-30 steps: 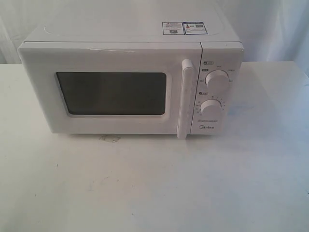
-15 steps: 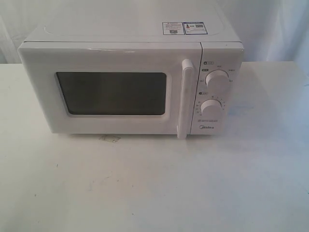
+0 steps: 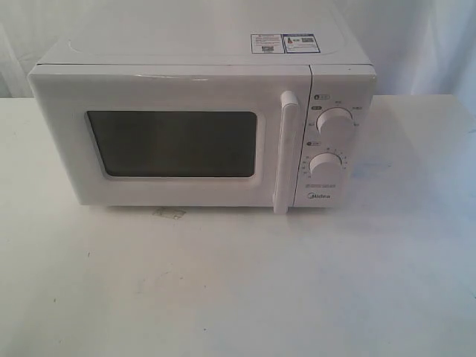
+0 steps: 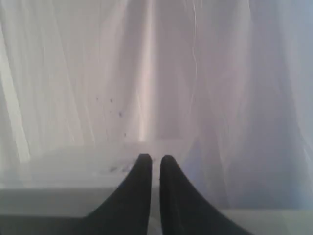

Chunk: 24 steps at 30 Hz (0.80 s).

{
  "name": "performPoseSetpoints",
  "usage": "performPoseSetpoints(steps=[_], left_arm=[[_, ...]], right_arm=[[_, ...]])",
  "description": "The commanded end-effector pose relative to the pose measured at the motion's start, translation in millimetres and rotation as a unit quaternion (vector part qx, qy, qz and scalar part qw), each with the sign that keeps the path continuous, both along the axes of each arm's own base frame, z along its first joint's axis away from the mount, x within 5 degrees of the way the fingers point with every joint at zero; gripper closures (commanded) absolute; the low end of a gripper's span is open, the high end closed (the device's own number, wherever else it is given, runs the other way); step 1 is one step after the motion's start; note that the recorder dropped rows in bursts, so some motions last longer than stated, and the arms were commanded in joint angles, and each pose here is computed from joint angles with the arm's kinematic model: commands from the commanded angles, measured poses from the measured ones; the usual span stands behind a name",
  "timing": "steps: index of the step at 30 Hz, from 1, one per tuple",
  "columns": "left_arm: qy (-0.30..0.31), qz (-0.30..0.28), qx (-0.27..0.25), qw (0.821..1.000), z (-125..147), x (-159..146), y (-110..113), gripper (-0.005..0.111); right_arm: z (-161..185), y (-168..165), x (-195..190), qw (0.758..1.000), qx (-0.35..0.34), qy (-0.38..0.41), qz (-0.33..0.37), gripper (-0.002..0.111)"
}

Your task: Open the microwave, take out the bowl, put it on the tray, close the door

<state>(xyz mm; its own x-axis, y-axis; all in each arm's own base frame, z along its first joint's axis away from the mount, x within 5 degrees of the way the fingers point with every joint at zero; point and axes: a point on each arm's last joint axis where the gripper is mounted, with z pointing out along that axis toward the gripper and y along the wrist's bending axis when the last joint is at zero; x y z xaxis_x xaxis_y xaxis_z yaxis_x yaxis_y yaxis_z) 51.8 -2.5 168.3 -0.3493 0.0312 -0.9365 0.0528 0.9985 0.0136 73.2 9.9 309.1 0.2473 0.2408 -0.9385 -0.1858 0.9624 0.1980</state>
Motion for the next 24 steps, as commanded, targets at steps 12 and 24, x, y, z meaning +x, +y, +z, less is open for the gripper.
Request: performPoseSetpoints(steps=[12, 24], left_arm=[[0.002, -0.001, -0.003, 1.0, -2, 0, 0, 0.107], [0.002, -0.001, -0.003, 1.0, -2, 0, 0, 0.107]], right_arm=[[-61, 11, 95, 0.928, -0.03, 0.372, -0.005, 0.101], [-61, 68, 114, 0.948, -0.128, 0.254, 0.143, 0.107]])
